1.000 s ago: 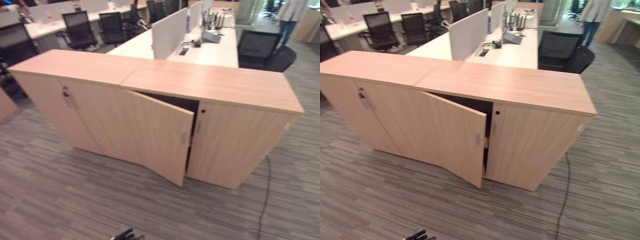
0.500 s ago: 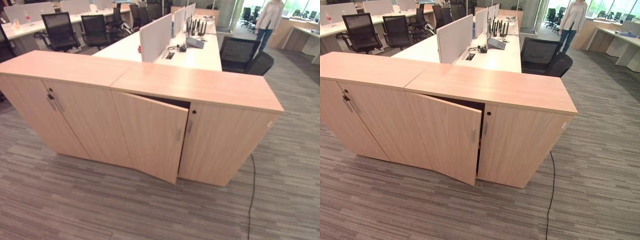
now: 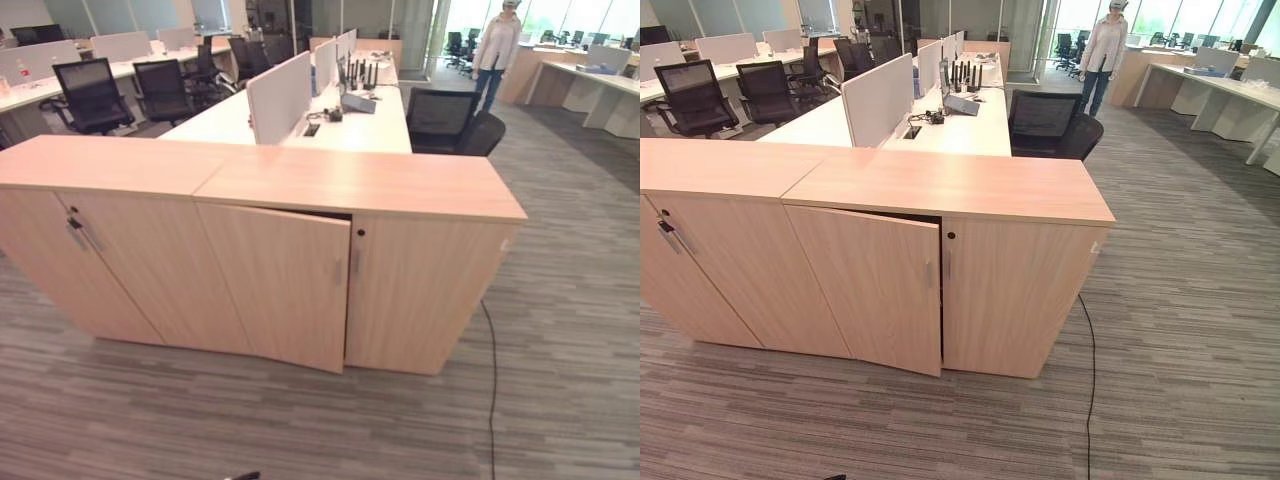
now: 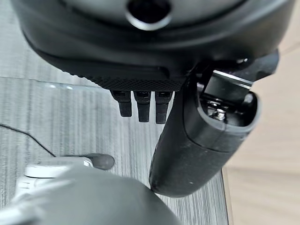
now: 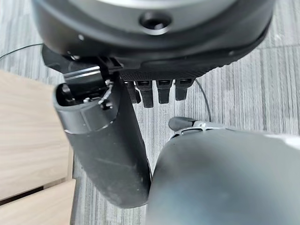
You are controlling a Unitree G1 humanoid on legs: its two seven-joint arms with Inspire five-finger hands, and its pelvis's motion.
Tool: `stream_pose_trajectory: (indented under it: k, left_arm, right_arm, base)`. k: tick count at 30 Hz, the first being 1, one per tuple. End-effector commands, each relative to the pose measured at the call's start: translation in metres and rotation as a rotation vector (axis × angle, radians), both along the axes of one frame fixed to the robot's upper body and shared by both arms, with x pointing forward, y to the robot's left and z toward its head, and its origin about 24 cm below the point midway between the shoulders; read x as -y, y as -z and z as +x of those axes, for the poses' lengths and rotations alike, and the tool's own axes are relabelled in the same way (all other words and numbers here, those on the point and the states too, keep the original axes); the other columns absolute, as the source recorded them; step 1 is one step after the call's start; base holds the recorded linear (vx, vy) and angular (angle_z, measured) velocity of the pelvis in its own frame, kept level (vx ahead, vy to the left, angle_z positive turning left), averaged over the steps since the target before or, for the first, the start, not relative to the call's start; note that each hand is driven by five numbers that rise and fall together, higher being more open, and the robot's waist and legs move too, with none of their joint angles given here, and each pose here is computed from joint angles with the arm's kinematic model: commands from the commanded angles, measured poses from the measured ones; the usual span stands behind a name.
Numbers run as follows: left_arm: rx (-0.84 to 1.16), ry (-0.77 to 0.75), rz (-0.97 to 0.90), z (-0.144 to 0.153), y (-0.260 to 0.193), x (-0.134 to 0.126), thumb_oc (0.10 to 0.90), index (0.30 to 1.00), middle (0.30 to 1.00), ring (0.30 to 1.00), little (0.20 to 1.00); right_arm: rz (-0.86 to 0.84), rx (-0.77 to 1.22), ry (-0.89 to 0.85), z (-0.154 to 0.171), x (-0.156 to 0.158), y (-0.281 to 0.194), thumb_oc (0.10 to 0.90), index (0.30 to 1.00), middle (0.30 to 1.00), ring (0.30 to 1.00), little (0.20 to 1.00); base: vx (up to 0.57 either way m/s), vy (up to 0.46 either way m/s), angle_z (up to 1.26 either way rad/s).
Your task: Put the empty folder in the office cabinet
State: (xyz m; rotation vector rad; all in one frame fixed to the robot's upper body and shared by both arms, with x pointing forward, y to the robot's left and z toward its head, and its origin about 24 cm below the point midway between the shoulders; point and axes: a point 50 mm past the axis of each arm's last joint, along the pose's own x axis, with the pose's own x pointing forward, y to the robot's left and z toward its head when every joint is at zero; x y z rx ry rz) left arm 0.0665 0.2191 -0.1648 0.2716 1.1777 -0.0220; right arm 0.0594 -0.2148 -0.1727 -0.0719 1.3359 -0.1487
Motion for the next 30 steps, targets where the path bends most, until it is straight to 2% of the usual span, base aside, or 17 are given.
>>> stream_pose_trajectory:
  k: [1,11,30]
  left_arm:
    - [0.002,0.011,-0.052,0.01,0.004,0.02,0.8,0.9,0.9,0.9,0.9]
    - [-0.076,-0.1,-0.037,-0.014,0.008,0.011,0.8,0.9,0.9,0.9,0.9]
    - [-0.071,-0.038,-0.054,-0.01,0.008,0.02,0.8,0.9,0.9,0.9,0.9]
  right_arm:
    - [-0.028,0.004,-0.084,0.011,0.004,-0.002,0.8,0.9,0.9,0.9,0.9]
    - [-0.021,-0.002,-0.051,0.005,0.004,-0.001,0.8,0.9,0.9,0.9,0.9]
    - [-0.04,-0.006,-0.034,0.005,0.01,-0.002,0.8,0.9,0.9,0.9,0.9]
  base:
    - [0.01,0.007,-0.04]
    - [0.0,0.0,0.0]
    - [0.0,0.0,0.0]
